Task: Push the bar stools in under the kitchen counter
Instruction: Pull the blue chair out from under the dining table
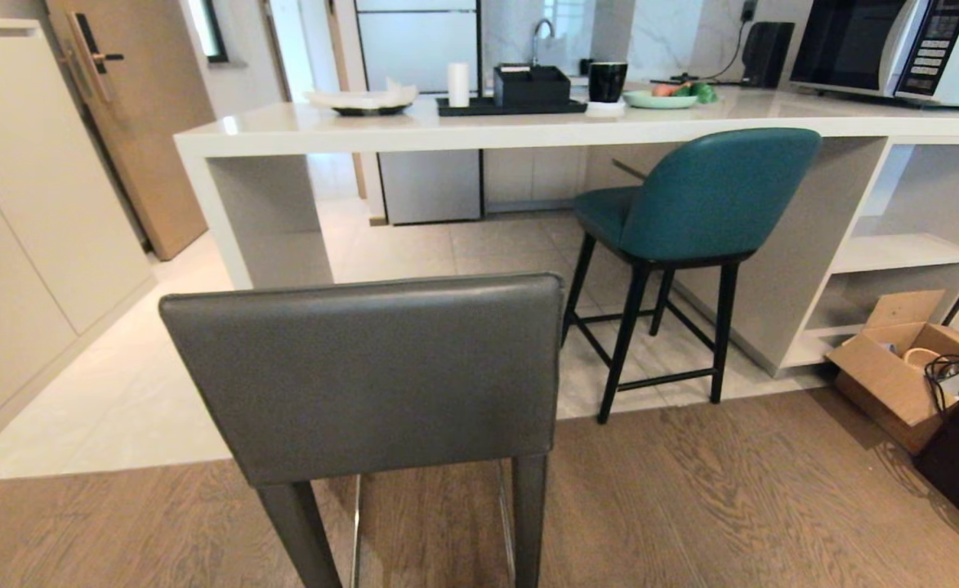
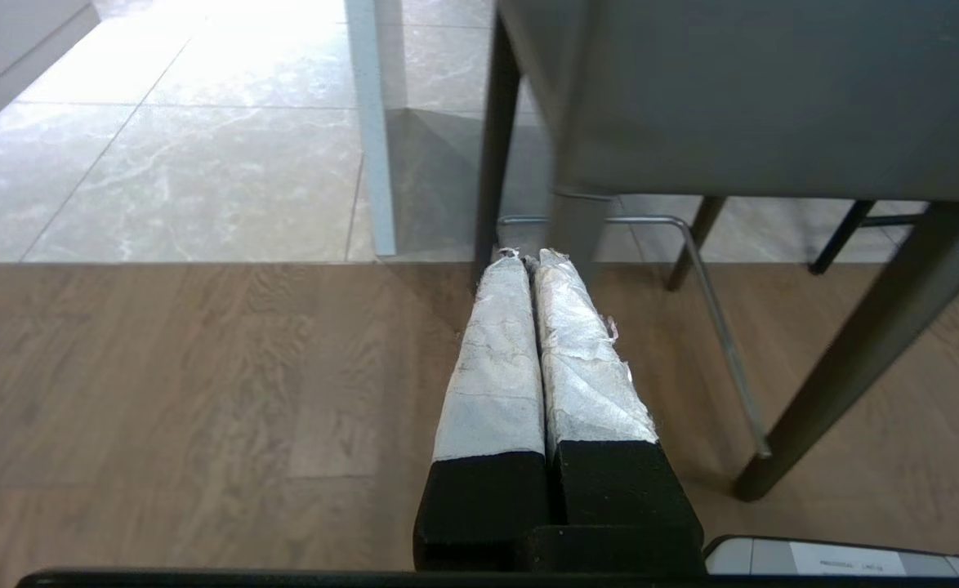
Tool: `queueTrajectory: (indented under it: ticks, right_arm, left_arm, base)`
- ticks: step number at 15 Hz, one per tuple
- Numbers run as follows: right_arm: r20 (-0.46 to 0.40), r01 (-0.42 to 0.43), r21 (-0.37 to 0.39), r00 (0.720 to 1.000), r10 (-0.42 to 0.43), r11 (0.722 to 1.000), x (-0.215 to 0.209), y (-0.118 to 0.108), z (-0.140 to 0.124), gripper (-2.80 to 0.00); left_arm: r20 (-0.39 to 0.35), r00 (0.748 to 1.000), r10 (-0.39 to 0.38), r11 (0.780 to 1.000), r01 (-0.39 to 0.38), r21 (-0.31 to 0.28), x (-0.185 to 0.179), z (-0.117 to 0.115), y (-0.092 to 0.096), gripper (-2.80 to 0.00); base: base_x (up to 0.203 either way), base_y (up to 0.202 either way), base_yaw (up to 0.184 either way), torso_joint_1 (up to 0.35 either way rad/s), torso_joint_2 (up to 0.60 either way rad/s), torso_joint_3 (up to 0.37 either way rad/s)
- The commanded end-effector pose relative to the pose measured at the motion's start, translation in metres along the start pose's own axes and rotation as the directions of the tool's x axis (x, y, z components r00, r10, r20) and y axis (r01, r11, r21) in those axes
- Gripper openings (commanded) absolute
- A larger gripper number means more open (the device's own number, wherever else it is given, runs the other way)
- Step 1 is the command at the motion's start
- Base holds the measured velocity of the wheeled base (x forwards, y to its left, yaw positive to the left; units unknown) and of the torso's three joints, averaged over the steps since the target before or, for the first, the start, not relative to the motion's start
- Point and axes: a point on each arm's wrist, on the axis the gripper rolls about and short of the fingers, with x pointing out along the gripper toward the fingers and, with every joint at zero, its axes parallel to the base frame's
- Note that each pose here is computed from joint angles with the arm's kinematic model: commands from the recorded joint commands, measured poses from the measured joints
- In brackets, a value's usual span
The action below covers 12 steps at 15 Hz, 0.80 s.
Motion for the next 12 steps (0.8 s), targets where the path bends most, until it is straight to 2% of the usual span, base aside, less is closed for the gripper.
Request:
queueTrajectory:
  ticks: [1, 12]
  right_arm:
    - [0.000, 0.000, 0.000, 1.000, 0.000, 1.000, 0.0001, 0.0000, 0.0001, -2.80]
    - [0.000, 0.000, 0.001, 1.000, 0.000, 1.000, 0.0001, 0.0000, 0.0001, -2.80]
  left_arm:
    - [-0.003, 1.000, 0.001, 1.000, -0.001, 0.000, 0.0002, -0.0001, 0.0000, -2.80]
    - [-0.003, 1.000, 0.001, 1.000, -0.001, -0.001, 0.0002, -0.0001, 0.0000, -2.80]
  base:
    - [0.000, -0.187, 0.008, 0.007, 0.00, 0.002]
    - [0.000, -0.191, 0.003, 0.001, 0.00, 0.002]
